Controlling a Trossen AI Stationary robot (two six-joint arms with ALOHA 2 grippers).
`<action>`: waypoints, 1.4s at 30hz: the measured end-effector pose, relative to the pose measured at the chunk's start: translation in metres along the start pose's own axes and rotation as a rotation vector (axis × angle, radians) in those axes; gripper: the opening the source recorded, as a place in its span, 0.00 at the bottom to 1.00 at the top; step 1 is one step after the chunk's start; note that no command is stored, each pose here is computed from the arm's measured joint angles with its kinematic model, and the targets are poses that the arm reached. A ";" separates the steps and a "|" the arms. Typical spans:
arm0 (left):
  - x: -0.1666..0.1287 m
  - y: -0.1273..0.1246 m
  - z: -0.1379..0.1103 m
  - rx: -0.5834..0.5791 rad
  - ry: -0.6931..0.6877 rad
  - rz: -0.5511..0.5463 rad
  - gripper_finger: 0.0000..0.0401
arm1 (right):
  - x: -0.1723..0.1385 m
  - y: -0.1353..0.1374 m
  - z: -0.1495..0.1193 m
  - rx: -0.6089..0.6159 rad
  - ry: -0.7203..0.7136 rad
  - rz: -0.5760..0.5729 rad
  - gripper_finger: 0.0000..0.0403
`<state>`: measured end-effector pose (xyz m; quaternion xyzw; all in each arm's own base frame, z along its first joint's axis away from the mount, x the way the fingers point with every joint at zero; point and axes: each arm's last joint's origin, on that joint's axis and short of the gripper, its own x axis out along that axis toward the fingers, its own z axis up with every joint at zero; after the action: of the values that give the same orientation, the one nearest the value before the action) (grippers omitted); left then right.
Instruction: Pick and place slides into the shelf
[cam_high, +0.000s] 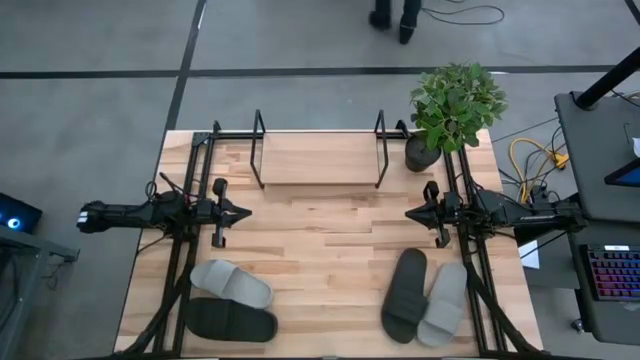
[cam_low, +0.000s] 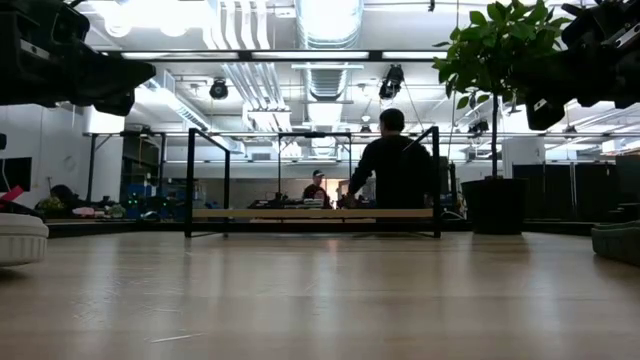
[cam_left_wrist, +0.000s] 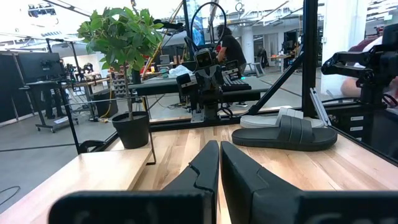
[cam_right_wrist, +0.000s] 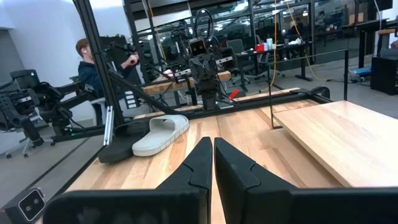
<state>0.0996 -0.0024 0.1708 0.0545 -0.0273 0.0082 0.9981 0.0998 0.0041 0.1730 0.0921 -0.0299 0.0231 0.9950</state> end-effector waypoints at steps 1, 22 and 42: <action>0.000 0.000 0.000 0.000 0.000 0.000 0.00 | 0.000 0.000 0.000 0.000 0.000 0.000 0.02; 0.000 0.000 0.000 0.000 0.000 0.000 0.00 | 0.000 0.000 0.000 0.011 0.000 -0.001 0.02; 0.000 0.000 0.000 0.000 0.000 0.000 0.00 | 0.000 -0.001 -0.003 0.018 0.031 -0.006 0.02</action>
<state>0.0996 -0.0024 0.1708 0.0545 -0.0273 0.0080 0.9981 0.0999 0.0041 0.1699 0.1009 -0.0142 0.0218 0.9946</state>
